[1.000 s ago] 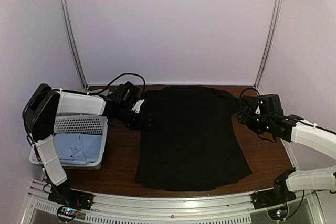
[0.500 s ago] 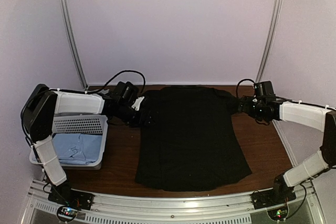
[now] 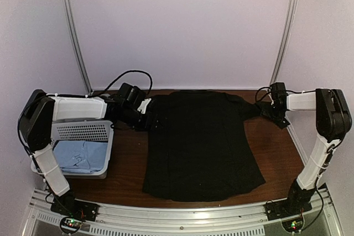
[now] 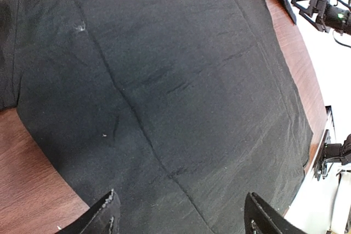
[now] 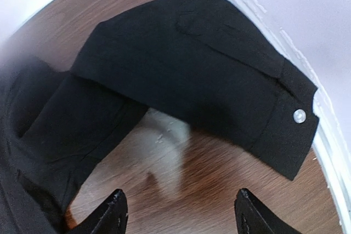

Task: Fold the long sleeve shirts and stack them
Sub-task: Pick up the sleeve from the corner of the board.

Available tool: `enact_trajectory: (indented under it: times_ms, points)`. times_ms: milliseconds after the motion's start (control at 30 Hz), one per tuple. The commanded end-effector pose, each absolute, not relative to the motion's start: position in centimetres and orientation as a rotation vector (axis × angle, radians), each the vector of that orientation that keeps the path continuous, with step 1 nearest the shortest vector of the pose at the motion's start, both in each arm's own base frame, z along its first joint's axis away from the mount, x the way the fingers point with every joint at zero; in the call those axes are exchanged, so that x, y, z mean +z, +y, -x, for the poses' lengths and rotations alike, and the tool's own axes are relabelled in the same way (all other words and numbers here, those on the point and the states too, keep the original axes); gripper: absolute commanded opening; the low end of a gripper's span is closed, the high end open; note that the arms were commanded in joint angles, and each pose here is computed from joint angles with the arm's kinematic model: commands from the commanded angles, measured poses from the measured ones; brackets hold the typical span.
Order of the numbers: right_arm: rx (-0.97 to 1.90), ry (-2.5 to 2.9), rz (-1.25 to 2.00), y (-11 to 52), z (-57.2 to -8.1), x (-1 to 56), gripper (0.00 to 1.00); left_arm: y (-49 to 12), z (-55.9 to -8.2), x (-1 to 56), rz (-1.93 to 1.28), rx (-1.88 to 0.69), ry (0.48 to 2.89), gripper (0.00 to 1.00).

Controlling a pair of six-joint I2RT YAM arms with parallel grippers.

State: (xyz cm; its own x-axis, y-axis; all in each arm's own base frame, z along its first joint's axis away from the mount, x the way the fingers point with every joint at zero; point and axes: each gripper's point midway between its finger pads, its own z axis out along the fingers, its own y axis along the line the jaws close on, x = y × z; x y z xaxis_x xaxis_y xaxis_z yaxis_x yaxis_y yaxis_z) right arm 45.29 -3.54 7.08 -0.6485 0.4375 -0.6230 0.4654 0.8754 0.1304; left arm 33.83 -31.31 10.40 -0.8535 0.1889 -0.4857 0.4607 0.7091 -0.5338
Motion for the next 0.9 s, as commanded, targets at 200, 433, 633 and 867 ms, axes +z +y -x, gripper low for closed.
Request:
enact_trajectory:
  times_ms: [200, 433, 633, 867]
  points:
    - [-0.16, 2.341, -0.816, -10.9, -45.8, 6.8, 0.72, -31.8, -34.3, 13.6, -0.552, -0.982, 2.408, 0.79]
    - [-0.091, 2.34, -0.84, -11.5, -49.2, 6.4, 0.74, -33.7, -34.2, 13.6, -0.576, -1.085, 2.378, 0.79]
    - [-0.046, 2.396, -0.857, -11.0, -50.0, 3.9, 0.74, -34.3, -33.5, 12.4, -0.582, -1.103, 2.402, 0.79]
    - [-0.042, 2.451, -0.872, -10.4, -49.4, 1.9, 0.72, -34.3, -33.4, 12.0, -0.588, -1.101, 2.413, 0.79]
